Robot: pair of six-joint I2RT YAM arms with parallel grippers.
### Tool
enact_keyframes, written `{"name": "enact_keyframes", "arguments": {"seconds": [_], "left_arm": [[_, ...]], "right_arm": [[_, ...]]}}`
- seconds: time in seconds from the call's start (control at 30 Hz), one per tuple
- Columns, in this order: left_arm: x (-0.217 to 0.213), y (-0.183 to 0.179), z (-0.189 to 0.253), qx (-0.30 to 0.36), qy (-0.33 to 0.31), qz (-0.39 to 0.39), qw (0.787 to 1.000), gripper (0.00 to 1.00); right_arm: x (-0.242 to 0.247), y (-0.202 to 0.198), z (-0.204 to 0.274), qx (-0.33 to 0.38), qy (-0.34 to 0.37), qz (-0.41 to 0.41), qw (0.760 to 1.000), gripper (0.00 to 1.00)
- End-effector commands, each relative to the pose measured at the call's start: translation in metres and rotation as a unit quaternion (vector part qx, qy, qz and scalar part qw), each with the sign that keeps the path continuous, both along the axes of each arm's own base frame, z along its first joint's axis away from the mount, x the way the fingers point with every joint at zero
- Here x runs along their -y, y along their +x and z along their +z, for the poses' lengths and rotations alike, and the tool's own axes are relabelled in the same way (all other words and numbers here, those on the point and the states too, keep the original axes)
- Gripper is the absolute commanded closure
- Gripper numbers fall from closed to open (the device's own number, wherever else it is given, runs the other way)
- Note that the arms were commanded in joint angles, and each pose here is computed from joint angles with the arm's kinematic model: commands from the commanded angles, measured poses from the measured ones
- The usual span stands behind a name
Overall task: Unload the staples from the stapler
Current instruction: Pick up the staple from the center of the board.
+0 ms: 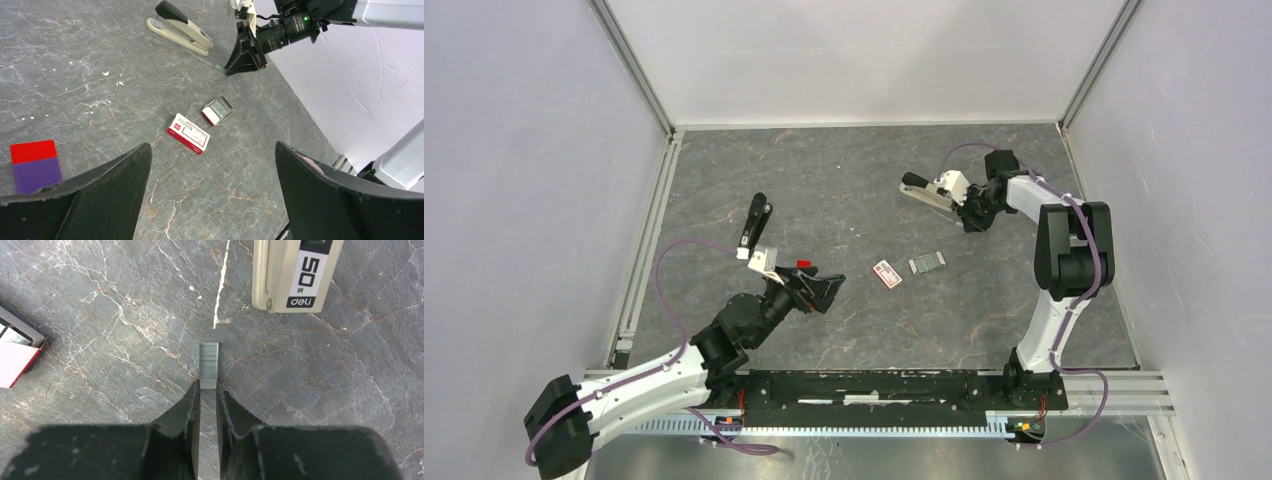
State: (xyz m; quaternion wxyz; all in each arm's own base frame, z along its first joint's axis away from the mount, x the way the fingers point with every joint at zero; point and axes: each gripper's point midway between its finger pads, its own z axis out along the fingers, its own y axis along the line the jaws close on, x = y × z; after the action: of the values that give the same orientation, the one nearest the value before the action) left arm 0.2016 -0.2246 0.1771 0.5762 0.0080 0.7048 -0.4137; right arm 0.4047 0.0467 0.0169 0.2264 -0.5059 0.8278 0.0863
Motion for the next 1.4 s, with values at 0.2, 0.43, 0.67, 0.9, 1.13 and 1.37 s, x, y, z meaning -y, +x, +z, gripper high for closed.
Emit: {"name": "enact_keyframes", "arguments": {"seconds": [0.2, 0.43, 0.67, 0.9, 1.13, 1.37], "left_arm": [[0.020, -0.011, 0.026, 0.038, -0.041, -0.061, 0.997, 0.02], [0.046, -0.018, 0.041, 0.072, -0.067, -0.119, 0.988, 0.01], [0.085, -0.045, 0.064, 0.198, -0.054, -0.243, 0.948, 0.03], [0.107, -0.057, 0.068, 0.298, -0.032, -0.300, 0.905, 0.01], [0.122, -0.050, 0.060, 0.298, -0.020, -0.312, 0.902, 0.00], [0.133, -0.049, 0.054, 0.279, -0.027, -0.331, 0.901, 0.01]], "right_arm": [[-0.032, -0.036, 0.041, -0.001, 0.096, -0.002, 0.995, 0.88], [-0.082, -0.091, 0.098, -0.043, 0.248, 0.048, 0.967, 0.88], [-0.121, -0.156, 0.132, -0.069, 0.349, 0.136, 0.925, 0.88], [-0.144, -0.202, 0.160, -0.051, 0.388, 0.237, 0.889, 0.88], [-0.156, -0.221, 0.172, -0.023, 0.401, 0.285, 0.870, 0.87], [-0.161, -0.236, 0.178, -0.010, 0.406, 0.313, 0.859, 0.87]]}}
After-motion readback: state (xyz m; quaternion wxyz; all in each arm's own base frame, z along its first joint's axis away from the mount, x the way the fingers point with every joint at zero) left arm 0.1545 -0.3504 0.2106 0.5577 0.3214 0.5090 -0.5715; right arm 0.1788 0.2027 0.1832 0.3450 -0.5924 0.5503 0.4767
